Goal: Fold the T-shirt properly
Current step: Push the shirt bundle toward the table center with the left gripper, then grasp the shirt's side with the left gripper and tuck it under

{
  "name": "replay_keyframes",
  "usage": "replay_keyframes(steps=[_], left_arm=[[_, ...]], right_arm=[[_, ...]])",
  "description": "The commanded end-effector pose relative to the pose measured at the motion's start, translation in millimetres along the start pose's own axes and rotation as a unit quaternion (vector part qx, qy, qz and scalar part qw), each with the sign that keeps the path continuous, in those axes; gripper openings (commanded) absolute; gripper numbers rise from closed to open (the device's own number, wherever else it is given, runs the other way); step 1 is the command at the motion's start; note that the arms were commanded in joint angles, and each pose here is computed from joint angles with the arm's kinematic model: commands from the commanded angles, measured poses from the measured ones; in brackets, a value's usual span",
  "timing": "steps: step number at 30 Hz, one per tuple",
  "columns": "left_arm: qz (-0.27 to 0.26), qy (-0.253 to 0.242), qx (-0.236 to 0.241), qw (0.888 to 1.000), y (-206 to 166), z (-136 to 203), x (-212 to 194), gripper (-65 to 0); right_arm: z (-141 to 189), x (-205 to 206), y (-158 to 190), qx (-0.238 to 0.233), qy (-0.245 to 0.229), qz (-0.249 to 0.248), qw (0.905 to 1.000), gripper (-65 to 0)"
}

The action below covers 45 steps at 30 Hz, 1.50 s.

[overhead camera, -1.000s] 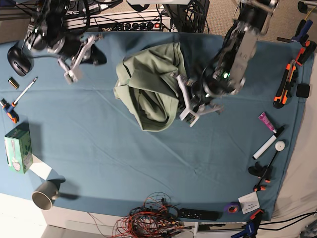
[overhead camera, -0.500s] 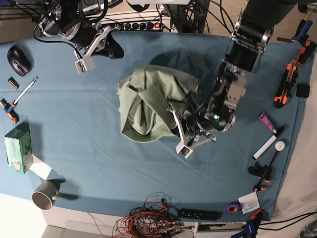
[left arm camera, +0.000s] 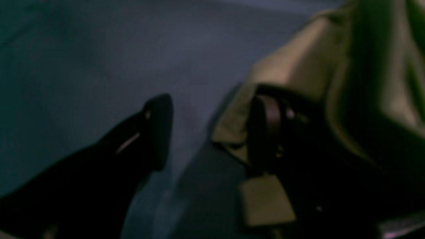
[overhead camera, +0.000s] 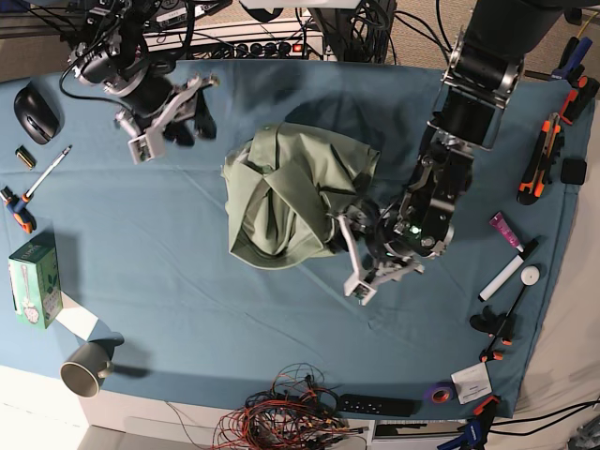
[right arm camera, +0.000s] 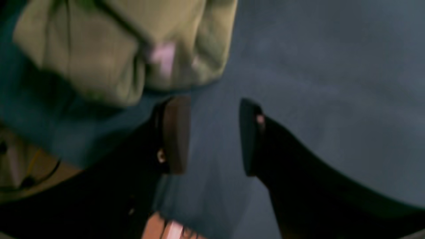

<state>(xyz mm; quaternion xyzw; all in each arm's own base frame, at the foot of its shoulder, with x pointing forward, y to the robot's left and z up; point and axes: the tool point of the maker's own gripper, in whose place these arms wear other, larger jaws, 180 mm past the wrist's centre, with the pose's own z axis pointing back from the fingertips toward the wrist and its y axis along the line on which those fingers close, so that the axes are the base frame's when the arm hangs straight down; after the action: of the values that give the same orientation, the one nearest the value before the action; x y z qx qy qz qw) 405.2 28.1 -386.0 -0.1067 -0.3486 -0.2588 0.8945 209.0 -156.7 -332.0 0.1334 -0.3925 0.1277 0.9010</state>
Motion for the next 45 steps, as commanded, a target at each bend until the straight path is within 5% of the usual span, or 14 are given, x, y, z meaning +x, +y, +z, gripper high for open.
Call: replay_keyframes(steps=[1, 13, 23, 33, 45], left_arm=[[-0.009, -0.027, 0.035, 0.999, 21, 11, 21, -29.6], [-0.006, -0.037, 0.093, 0.995, 77, 58, 32, -29.6], [0.054, -0.025, -0.109, 0.992, 17, 68, 2, -31.1], [0.07, -0.008, -0.144, 0.987, -3, 66, -24, -23.0], [0.101, -0.091, -0.22, 0.966, -9, 90, 7, -23.1]], right_arm=[[3, 16, -3, -0.005, -0.026, 0.014, 0.9996, -40.1], [1, 36, -19, -0.034, -0.046, 0.045, 0.9973, -39.2], [-30, 23, -11, 0.006, -0.023, 0.017, 0.9996, -39.2], [-87, 4, 25, 0.07, 0.045, 0.053, 0.9952, -39.2], [-91, 3, 26, 0.07, 0.049, 0.043, 0.9954, -39.7]])
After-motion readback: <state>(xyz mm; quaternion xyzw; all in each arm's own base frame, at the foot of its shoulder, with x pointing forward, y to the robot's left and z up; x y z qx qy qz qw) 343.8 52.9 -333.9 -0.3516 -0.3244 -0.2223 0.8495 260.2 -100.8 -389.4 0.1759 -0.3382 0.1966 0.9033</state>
